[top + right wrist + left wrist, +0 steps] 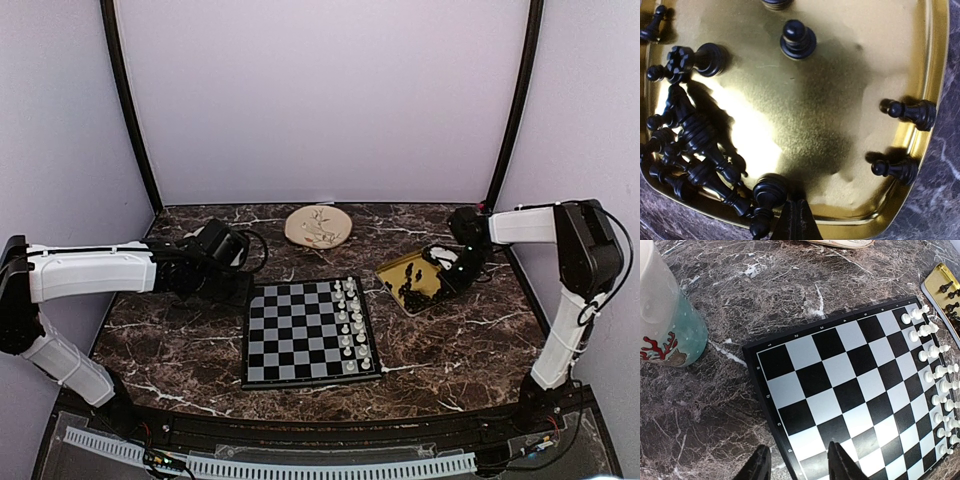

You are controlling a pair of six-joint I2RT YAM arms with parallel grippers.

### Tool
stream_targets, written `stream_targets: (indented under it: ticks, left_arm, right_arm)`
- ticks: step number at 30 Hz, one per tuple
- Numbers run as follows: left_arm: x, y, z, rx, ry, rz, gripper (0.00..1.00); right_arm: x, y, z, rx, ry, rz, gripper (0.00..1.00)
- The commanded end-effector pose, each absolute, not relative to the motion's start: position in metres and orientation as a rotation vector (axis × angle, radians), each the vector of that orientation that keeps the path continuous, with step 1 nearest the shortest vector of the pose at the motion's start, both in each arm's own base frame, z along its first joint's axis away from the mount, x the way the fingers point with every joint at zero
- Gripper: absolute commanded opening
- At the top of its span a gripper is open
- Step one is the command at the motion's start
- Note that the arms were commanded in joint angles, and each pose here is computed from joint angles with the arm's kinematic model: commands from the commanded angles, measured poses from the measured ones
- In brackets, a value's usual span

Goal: Set up the chess pieces on the board
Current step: Move the storage box to the center of the board.

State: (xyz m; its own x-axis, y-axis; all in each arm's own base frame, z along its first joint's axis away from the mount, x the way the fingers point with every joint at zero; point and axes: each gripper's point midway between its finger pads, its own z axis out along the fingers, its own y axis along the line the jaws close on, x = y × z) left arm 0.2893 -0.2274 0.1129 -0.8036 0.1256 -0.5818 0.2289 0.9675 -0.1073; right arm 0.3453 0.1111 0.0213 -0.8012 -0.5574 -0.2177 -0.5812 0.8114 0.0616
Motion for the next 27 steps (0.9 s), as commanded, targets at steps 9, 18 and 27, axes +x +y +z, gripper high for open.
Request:
stream_targets:
  ticks: [9,18,27]
  left_arm:
    - [0.291,-0.234,0.100,0.267,2.526,-0.258,0.41]
    - [0.293,-0.239,0.096,0.273,2.526,-0.275,0.41]
    - [0.295,-0.238,0.103,0.274,2.509,-0.271,0.43]
  right_arm:
    - [0.274,0.105,0.022,-0.990,2.889,0.274,0.00]
    - [0.262,0.108,0.035,-1.049,2.883,0.287,0.00]
    - [0.284,0.101,0.064,-1.040,2.821,0.175,0.00]
